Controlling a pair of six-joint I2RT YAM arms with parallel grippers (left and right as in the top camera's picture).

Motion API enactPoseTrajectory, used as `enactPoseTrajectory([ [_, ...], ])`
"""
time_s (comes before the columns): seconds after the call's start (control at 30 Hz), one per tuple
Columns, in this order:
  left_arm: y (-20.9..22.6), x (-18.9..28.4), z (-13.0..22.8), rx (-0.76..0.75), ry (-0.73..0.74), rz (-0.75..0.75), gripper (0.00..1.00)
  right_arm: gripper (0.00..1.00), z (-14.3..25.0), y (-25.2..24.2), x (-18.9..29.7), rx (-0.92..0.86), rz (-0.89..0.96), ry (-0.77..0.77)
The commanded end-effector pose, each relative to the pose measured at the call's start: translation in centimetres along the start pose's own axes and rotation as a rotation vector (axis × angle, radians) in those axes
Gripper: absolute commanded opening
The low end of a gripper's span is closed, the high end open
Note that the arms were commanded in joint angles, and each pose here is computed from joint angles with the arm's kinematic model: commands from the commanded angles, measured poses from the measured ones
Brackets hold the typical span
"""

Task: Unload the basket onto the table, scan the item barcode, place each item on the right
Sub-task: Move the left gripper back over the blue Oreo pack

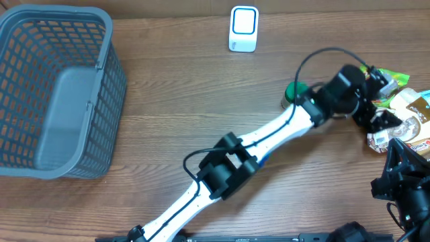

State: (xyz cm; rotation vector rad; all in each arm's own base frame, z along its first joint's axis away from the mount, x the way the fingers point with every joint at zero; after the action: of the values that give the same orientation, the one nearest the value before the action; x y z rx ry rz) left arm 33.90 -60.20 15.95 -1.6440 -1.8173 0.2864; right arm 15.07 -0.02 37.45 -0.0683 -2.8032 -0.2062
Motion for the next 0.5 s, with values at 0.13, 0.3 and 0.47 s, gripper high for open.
enactPoseTrajectory([
  [0.13,-0.4,10.4,-8.8,-0.273,-0.021,-0.413,1.00,0.04,-0.9,-0.1,0.8,-0.021,-0.008,-0.034],
  [0.3,0.0,15.9,-8.7,-0.288,0.082,-0.611,1.00,0.04,-0.9,-0.1,0.8,-0.016,-0.007,-0.032],
  [0.47,1.3,20.6,-6.6,-0.282,0.239,-0.838,1.00,0.04,-0.4,-0.3,0.7,-0.007,-0.002,-0.013],
])
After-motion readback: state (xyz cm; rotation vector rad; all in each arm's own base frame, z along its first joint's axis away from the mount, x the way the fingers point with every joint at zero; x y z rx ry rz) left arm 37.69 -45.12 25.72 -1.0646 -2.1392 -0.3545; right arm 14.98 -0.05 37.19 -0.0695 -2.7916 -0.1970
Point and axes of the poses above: each gripper's point midway between its finger pads, its own x axis back along the fingers, its own y axis along the line the jaws close on, z = x × y, the point moved 2 cm from there along x, back along the fingers, and after that the axes turned 9 degrees about x, right-handed, at the moved point
